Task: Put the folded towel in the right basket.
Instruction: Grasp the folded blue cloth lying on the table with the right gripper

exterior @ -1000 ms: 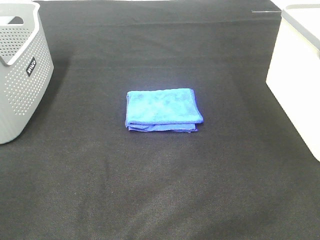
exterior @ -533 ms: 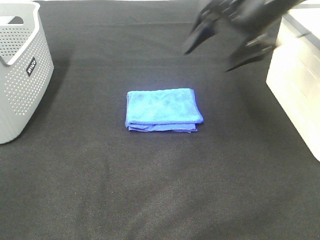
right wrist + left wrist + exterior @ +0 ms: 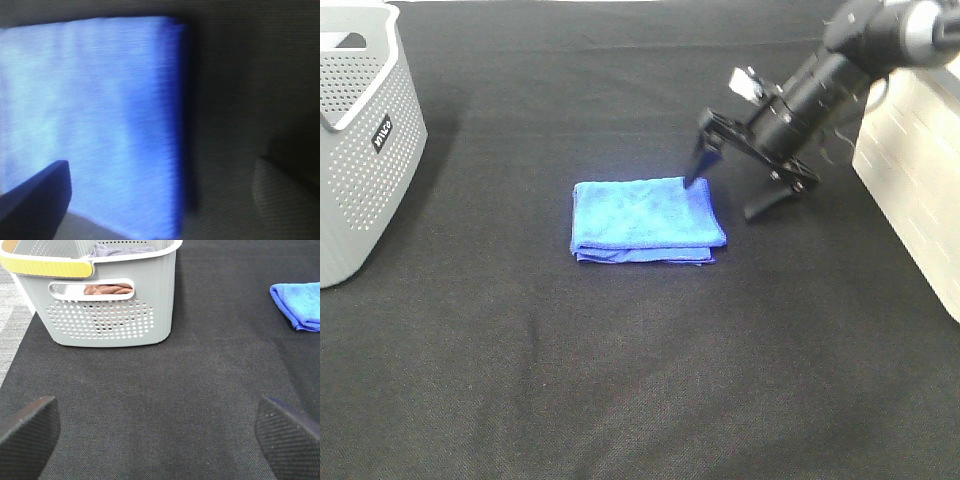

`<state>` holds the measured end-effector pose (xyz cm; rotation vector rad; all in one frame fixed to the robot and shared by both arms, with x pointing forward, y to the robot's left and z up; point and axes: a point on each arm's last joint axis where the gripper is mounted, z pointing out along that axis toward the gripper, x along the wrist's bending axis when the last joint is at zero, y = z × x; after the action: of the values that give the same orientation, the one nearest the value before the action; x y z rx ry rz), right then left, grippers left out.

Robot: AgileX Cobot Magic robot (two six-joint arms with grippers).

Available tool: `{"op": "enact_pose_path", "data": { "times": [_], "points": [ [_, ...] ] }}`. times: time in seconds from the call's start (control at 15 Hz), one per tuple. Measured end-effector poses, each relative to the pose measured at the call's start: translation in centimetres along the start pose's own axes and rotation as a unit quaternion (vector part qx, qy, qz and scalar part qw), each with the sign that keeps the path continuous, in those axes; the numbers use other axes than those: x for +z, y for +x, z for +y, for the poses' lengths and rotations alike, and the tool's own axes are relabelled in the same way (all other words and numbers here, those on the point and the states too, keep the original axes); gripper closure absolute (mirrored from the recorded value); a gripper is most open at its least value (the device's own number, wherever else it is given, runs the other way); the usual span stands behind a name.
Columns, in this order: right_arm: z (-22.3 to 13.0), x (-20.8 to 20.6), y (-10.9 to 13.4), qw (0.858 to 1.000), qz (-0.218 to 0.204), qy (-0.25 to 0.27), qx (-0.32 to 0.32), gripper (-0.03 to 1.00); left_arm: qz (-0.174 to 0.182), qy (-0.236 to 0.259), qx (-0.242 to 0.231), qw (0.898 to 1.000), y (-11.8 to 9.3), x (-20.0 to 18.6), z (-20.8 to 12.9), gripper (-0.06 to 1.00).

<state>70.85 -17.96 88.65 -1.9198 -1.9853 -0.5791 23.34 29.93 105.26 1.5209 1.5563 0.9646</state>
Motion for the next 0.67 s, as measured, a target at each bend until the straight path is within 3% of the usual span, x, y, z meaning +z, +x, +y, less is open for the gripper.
{"op": "enact_pose_path", "data": {
  "times": [0.07, 0.33, 0.53, 0.6, 0.67],
  "points": [
    [0.2, 0.5, -0.8, 1.0, 0.006, 0.002, 0.012, 0.02, 0.0, 0.0, 0.0, 1.0, 0.0, 0.0, 0.0, -0.04],
    [0.3, 1.9, -0.2, 0.999, 0.033, 0.0, 0.017, 0.02, 0.0, 0.0, 0.0, 1.0, 0.0, 0.0, 0.0, -0.04],
    [-0.9, 5.8, 4.4, 0.998, 0.063, 0.015, -0.01, 0.08, 0.0, 0.0, 0.0, 1.0, 0.0, 0.0, 0.0, -0.04],
    [-1.8, 7.3, 6.5, 0.997, 0.068, 0.021, -0.026, 0.15, 0.0, 0.0, 0.0, 1.0, 0.0, 0.0, 0.0, -0.04],
    [-2.5, 8.3, 7.8, 0.997, 0.066, 0.026, -0.04, 0.29, 0.0, 0.0, 0.0, 1.0, 0.0, 0.0, 0.0, -0.04]
  ]
}}
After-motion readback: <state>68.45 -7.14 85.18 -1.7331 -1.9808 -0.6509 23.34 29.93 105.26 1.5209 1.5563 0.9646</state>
